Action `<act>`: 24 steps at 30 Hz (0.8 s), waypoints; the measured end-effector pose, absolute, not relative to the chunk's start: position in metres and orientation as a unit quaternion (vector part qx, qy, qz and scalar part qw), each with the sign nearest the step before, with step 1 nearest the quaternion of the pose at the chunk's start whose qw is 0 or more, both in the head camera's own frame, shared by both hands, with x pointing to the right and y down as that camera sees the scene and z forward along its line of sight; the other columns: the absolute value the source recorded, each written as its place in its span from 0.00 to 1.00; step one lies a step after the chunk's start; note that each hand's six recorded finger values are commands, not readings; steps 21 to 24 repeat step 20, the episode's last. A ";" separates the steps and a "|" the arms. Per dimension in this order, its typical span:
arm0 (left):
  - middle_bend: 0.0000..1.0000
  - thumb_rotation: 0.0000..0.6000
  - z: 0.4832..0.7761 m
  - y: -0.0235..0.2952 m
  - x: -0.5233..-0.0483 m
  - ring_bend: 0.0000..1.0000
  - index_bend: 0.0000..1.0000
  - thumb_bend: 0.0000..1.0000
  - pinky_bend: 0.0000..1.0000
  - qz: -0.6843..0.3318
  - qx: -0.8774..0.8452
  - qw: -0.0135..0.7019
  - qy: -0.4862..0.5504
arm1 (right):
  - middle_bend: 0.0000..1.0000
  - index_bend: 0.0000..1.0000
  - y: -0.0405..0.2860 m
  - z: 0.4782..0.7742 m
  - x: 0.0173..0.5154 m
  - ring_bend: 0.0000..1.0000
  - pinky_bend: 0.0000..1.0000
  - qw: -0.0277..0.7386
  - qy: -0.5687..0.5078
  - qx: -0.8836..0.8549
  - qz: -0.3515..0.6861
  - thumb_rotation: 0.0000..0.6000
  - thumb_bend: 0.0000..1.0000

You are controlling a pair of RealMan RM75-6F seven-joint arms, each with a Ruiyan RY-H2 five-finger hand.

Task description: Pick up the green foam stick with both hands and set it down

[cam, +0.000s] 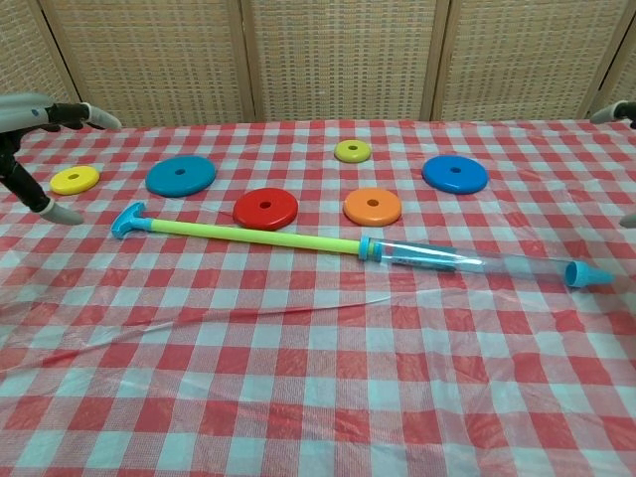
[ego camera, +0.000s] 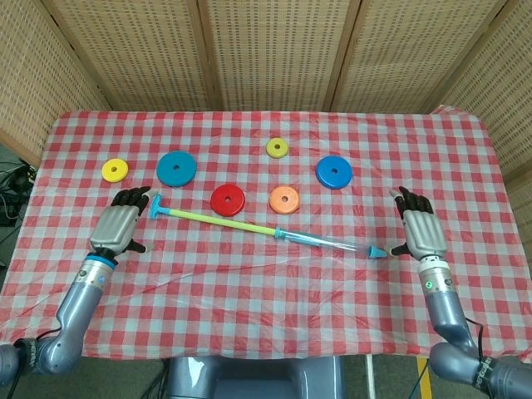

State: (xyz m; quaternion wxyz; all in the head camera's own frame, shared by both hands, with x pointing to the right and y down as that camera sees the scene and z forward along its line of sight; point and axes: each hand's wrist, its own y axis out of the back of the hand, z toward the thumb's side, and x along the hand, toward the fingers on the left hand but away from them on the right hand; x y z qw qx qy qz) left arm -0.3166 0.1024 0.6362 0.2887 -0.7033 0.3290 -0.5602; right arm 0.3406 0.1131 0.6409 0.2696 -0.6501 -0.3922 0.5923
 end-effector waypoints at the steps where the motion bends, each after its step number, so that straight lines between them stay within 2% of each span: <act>1: 0.00 1.00 0.633 0.107 -0.320 0.00 0.07 0.14 0.00 -0.554 -0.702 0.300 0.331 | 0.00 0.04 0.117 0.639 0.342 0.00 0.00 0.274 -0.391 -0.654 0.587 1.00 0.20; 7: 0.00 1.00 0.609 0.151 -0.350 0.00 0.01 0.13 0.00 -0.527 -0.680 0.358 0.364 | 0.00 0.00 0.159 0.622 0.356 0.00 0.00 0.299 -0.396 -0.679 0.540 1.00 0.15; 13: 0.00 1.00 0.596 0.204 -0.379 0.00 0.00 0.10 0.00 -0.534 -0.652 0.397 0.363 | 0.00 0.00 0.194 0.595 0.384 0.00 0.00 0.338 -0.423 -0.667 0.512 1.00 0.09; 17: 0.00 1.00 0.588 0.220 -0.392 0.00 0.00 0.06 0.00 -0.547 -0.629 0.421 0.357 | 0.00 0.00 0.218 0.584 0.406 0.00 0.00 0.385 -0.404 -0.630 0.540 1.00 0.05; 24: 0.00 1.00 0.582 0.223 -0.399 0.00 0.00 0.06 0.00 -0.550 -0.622 0.424 0.361 | 0.00 0.00 0.222 0.581 0.412 0.00 0.00 0.396 -0.399 -0.619 0.548 1.00 0.05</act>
